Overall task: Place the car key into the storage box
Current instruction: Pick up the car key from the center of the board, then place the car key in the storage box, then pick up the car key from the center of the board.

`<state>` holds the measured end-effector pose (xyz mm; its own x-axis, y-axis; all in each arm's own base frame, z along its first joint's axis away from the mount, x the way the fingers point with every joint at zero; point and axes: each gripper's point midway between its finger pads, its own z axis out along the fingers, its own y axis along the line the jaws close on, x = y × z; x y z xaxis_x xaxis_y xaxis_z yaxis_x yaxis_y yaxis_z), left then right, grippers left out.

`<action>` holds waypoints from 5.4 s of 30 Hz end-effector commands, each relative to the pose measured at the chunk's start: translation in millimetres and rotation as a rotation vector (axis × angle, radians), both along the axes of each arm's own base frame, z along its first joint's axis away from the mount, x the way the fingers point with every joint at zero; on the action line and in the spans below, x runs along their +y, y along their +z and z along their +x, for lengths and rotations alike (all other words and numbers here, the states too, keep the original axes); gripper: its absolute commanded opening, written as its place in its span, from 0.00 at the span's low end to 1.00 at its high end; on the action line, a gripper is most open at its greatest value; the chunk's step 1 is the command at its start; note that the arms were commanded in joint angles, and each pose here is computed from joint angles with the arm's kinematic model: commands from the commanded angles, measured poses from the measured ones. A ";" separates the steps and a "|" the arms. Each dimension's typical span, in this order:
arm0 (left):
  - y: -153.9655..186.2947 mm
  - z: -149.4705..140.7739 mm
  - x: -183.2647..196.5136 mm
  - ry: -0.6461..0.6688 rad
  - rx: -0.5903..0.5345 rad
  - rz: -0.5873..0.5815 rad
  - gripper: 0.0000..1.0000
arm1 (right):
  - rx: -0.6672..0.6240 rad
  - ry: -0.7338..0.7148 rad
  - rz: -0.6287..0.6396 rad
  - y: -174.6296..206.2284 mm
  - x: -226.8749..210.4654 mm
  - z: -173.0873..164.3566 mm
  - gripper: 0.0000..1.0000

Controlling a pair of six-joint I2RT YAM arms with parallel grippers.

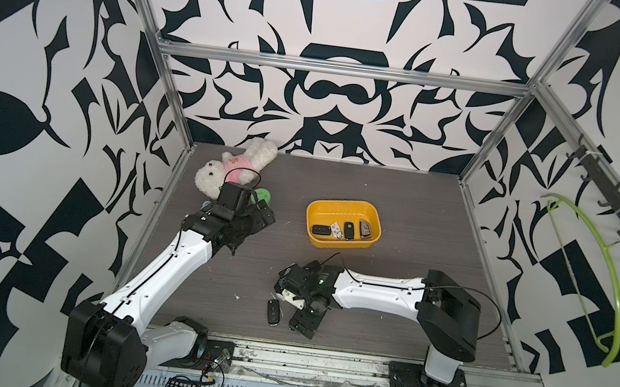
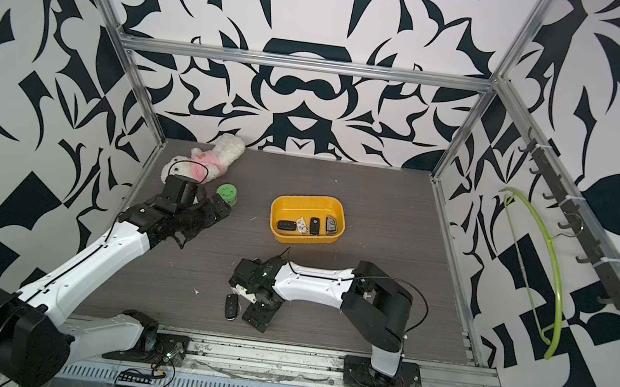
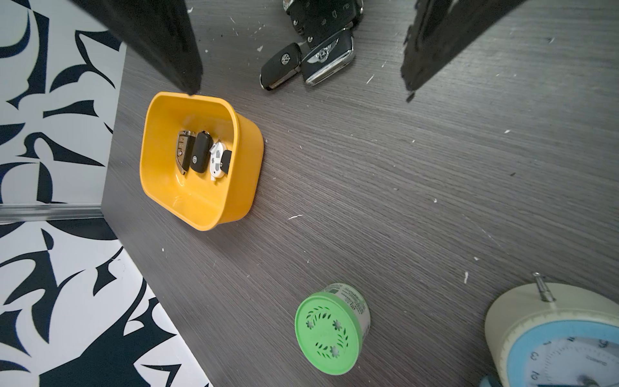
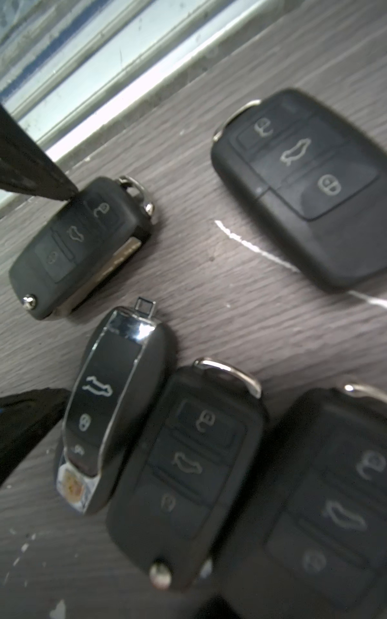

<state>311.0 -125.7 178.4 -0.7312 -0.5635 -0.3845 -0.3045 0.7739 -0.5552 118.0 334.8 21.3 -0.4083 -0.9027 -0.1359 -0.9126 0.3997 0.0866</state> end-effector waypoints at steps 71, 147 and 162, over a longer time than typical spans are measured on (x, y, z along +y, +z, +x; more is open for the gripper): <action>-40.2 3.1 -18.7 -0.010 0.099 -0.096 0.99 | -0.479 -0.679 0.401 178.8 -22.7 174.3 0.00; -58.8 -96.5 -24.8 -0.139 0.275 0.114 0.99 | -0.210 -1.039 0.545 173.2 -61.9 232.9 1.00; -121.7 -195.1 -46.8 -0.260 0.527 0.177 0.80 | -0.034 -1.151 0.633 145.0 -91.7 158.9 1.00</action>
